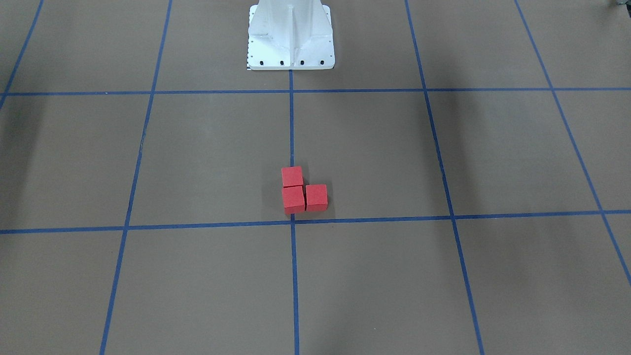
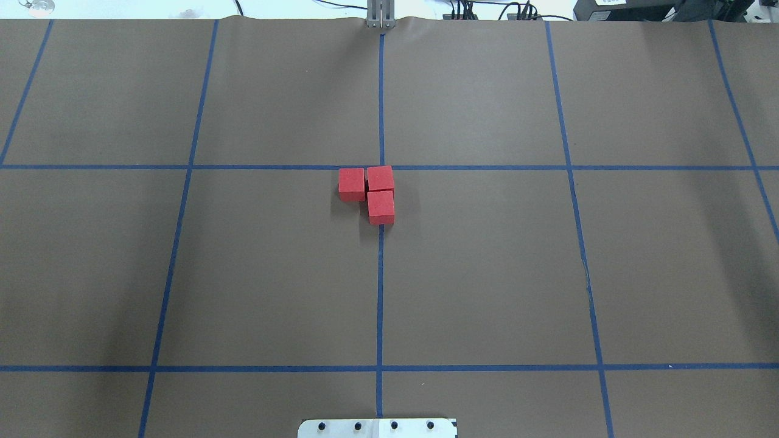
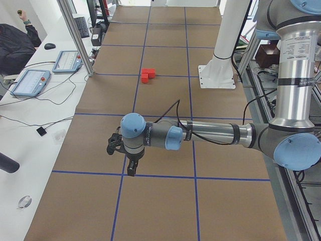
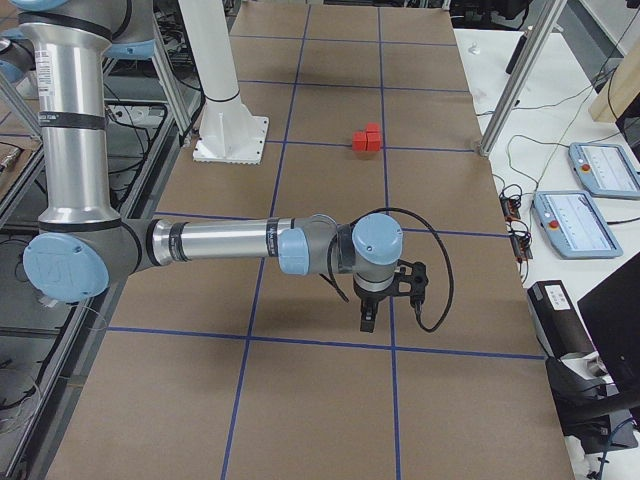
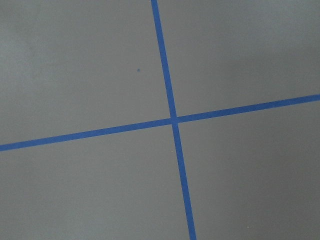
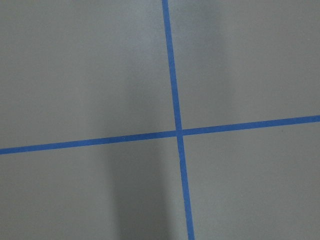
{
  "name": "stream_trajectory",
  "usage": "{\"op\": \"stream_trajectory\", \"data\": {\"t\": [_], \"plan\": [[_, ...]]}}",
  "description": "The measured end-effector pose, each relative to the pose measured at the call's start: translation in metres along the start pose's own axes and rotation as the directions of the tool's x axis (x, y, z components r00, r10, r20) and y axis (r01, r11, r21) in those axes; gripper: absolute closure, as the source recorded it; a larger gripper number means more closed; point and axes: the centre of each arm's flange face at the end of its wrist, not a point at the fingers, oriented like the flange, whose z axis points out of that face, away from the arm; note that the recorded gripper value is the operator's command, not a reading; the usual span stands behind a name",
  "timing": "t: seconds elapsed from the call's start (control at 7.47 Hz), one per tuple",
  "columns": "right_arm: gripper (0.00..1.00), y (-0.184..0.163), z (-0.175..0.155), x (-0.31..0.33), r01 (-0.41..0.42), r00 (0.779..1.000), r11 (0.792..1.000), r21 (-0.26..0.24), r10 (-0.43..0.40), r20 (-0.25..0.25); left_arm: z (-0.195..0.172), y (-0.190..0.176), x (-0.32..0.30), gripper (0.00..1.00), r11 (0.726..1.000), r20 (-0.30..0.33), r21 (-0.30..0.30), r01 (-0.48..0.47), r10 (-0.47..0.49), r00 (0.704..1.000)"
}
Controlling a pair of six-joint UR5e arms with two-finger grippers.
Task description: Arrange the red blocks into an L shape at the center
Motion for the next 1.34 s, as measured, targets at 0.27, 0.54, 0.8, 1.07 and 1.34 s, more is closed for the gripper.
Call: {"op": "stream_trajectory", "data": {"t": [0.27,0.54,0.8,1.07,1.34], "plan": [[0.01,0.008,0.015,-0.012,0.033,0.999,0.999,-0.027,-0.034,-0.04,0.002,0.009,-0.004,0.0,1.0,0.021,-0.008,0.007,-0.007,1.0],[0.01,0.02,0.023,-0.009,0.063,0.997,0.998,-0.023,-0.064,-0.04,0.003,0.01,-0.005,0.0,1.0,0.033,-0.01,0.007,-0.007,0.999],[0.01,0.041,0.035,0.009,0.076,0.996,0.997,-0.014,-0.077,-0.035,0.004,0.01,-0.006,0.0,1.0,0.036,-0.013,0.008,-0.008,0.999],[0.01,0.045,0.036,0.01,0.083,0.996,0.997,-0.006,-0.083,-0.029,0.006,0.009,-0.008,0.0,1.0,0.036,-0.015,0.011,-0.01,0.999],[0.01,0.038,0.028,0.004,0.083,0.997,0.997,0.008,-0.083,-0.005,0.006,0.009,-0.008,0.0,1.0,0.036,-0.017,0.012,-0.011,0.999]]}}
